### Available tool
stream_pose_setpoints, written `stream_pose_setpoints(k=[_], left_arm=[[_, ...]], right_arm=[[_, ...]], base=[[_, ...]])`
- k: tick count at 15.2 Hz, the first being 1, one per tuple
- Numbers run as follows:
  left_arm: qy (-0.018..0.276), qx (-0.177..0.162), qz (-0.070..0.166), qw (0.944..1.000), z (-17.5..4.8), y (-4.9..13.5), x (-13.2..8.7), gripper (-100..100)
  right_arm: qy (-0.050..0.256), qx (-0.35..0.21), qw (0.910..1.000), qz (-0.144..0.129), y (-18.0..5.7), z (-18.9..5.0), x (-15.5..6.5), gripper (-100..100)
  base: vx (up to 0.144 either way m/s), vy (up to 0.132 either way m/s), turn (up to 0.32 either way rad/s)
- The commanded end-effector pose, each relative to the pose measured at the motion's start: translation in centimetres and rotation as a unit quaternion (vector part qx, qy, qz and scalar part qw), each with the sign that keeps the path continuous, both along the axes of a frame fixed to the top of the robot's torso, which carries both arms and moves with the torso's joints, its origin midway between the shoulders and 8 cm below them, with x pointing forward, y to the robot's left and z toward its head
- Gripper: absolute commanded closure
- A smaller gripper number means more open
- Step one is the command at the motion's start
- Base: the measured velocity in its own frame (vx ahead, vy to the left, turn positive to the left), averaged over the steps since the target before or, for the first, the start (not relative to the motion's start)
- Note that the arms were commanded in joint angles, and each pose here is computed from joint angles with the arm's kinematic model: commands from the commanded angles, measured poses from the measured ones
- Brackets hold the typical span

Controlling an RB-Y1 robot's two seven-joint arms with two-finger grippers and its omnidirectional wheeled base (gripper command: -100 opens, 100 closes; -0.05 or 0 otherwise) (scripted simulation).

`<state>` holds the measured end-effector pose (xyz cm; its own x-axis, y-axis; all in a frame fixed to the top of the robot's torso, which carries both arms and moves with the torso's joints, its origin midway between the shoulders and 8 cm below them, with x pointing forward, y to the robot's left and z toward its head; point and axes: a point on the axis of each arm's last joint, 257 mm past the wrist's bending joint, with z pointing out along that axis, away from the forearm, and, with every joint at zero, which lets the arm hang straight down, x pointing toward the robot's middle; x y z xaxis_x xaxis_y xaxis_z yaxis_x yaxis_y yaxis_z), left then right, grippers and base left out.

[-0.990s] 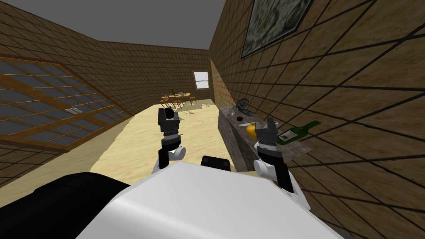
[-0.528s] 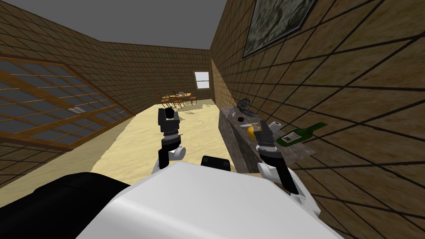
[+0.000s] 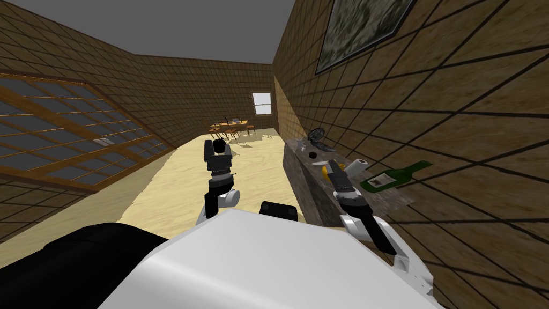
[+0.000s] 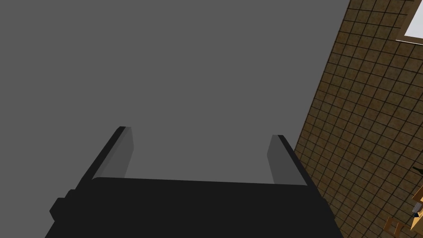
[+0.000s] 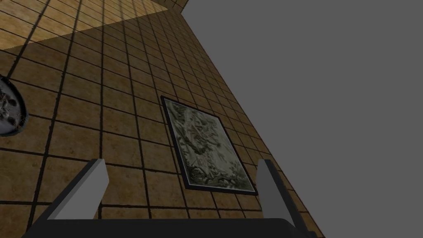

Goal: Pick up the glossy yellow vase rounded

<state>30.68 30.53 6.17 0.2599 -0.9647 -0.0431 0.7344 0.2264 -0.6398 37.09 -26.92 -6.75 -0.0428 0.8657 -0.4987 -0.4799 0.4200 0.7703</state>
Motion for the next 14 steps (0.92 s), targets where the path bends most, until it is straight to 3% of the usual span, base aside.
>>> stream_pose_setpoints(k=[1,9,10,14], left_arm=[[0.000,0.000,0.000,1.0000,0.0,0.0,0.0,0],[0.000,0.000,0.000,1.0000,0.0,0.0,0.0,0],[0.000,0.000,0.000,1.0000,0.0,0.0,0.0,0],[0.000,0.000,0.000,1.0000,0.0,0.0,0.0,0]], right_arm=[[0.012,-0.036,0.9993,0.008,0.0,-1.4,-0.1,-100],[0.038,-0.128,0.9902,0.039,-0.2,-4.0,-0.5,-100],[0.048,-0.154,0.9859,0.043,-0.5,-5.3,-0.7,-100],[0.061,-0.204,0.9751,0.062,-1.0,-6.7,-1.0,-100]], base=[[0.022,0.009,0.024],[0.024,0.013,0.024],[0.025,0.014,0.029],[0.028,0.013,0.028]])
